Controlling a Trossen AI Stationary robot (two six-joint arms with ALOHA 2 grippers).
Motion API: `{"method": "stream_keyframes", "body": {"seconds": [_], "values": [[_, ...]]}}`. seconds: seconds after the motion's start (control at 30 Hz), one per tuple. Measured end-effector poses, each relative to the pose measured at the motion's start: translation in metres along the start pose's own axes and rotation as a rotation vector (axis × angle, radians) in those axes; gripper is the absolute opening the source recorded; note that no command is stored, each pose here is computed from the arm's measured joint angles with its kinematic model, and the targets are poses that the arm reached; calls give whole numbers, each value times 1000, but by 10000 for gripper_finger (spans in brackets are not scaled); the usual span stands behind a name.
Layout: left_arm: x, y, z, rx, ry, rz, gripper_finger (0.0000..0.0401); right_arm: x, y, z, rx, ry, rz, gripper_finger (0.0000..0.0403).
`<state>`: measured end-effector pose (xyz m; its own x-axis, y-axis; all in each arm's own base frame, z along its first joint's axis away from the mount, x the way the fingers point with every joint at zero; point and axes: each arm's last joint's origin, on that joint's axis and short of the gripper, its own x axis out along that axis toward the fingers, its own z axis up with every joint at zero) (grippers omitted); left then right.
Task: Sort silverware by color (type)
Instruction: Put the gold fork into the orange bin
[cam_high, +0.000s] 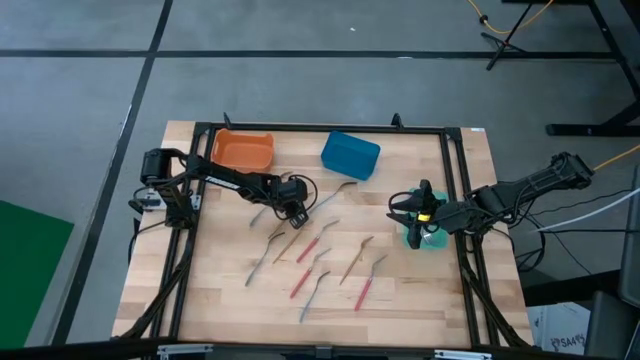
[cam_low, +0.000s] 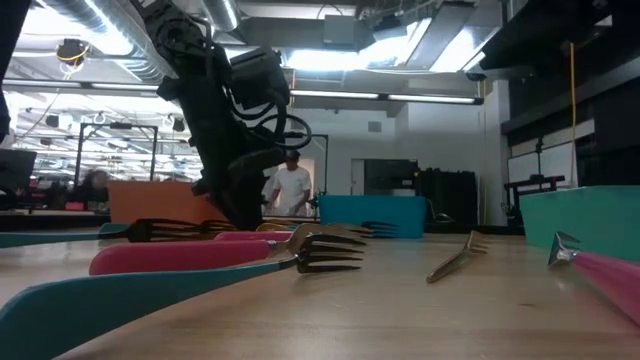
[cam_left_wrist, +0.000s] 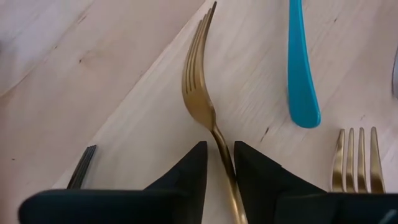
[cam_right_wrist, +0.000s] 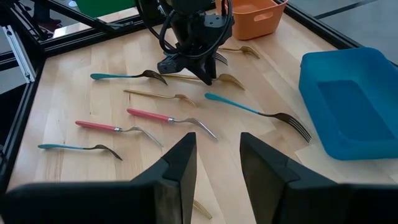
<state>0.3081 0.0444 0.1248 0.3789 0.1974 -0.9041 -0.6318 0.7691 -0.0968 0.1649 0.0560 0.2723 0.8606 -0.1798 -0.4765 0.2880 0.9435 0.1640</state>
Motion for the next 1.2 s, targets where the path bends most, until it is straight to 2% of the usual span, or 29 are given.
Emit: {"method": "stream_keyframes", "body": {"seconds": [0.47, 0.9, 1.07, 1.2], "values": [[0, 0, 0, -38, -4, 7, 19, 0, 0, 0, 0, 0, 0, 113], [-6, 1, 3, -28, -22, 7, 12, 0, 0, 0, -1, 1, -1, 113], [-23, 2, 19, -5, -72, -15, 12, 0, 0, 0, -1, 2, -1, 113], [-39, 3, 35, 58, -98, -25, 12, 1, 1, 0, 4, -7, -1, 113]]}}
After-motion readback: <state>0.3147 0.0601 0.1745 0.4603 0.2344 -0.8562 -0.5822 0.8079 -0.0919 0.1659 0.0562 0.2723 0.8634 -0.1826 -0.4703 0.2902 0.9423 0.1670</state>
